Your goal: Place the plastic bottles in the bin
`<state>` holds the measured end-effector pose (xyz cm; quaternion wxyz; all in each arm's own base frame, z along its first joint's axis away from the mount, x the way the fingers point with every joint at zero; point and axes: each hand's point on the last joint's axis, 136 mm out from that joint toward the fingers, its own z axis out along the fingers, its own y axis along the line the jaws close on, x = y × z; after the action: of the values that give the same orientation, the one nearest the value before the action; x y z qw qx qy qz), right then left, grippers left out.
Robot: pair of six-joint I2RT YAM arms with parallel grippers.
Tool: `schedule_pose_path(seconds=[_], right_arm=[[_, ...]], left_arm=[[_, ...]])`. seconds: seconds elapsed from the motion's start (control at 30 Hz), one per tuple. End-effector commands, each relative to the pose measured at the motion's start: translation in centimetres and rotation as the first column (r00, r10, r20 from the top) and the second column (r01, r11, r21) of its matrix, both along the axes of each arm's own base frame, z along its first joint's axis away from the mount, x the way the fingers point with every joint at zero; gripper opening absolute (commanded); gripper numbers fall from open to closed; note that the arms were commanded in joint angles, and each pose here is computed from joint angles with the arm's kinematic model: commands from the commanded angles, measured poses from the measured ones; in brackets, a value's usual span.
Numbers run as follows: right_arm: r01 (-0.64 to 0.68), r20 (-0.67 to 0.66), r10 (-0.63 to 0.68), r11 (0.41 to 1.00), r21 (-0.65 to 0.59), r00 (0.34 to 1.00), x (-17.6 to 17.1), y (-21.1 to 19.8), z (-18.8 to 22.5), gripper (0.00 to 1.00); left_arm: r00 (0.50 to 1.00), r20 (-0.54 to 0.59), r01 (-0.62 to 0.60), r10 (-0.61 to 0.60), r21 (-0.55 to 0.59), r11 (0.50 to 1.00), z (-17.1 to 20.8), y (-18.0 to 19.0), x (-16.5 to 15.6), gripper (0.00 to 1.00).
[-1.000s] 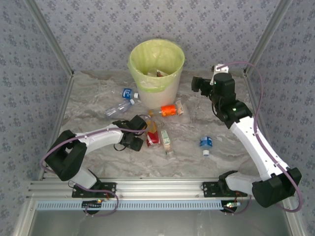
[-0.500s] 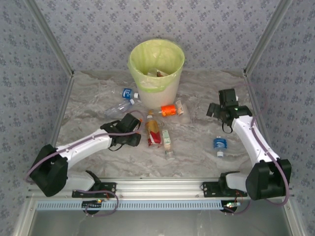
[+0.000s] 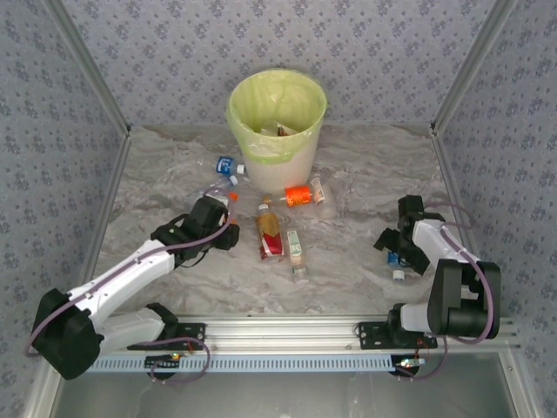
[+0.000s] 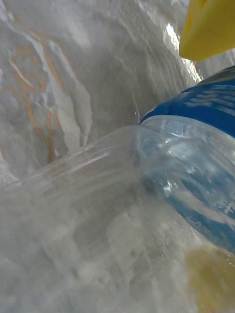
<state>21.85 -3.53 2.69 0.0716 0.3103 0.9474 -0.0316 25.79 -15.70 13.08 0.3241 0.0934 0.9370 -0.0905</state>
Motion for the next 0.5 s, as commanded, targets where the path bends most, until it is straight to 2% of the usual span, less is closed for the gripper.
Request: schedule_pose_path(seconds=[0.0, 0.13, 0.23, 0.33, 0.47], right_arm=[[0.019, 0.029, -0.02, 0.999, 0.036, 0.999, 1.0, 0.4, -0.4, 0.99], [0.019, 0.04, -0.021, 0.999, 0.041, 0.999, 1.6, 0.5, -0.5, 0.98], [0.019, 0.053, -0.021, 0.999, 0.046, 0.998, 2.4, 0.6, -0.6, 0.97], [0.011, 0.056, -0.014, 0.998, 0.061, 0.998, 2.8, 0.8, -0.8, 0.91], [-0.019, 0.079, 0.015, 0.998, 0.053, 0.997, 4.4, 0.9, -0.7, 0.89]], left_arm=[[0.999, 0.039, -0.014, 0.016, -0.051, 0.999, 1.3, 0.0, 0.3, 0.48], [0.997, 0.074, -0.03, 0.036, -0.078, 0.997, 2.8, 0.3, 0.5, 0.47], [0.993, 0.117, 0.003, 0.013, -0.137, 0.991, 5.2, -0.2, 0.6, 0.46], [0.982, 0.188, 0.019, 0.011, -0.16, 0.987, 8.4, -0.3, 1.2, 0.46], [0.941, 0.325, -0.049, 0.099, -0.16, 0.986, 13.5, 0.8, 3.6, 0.45]])
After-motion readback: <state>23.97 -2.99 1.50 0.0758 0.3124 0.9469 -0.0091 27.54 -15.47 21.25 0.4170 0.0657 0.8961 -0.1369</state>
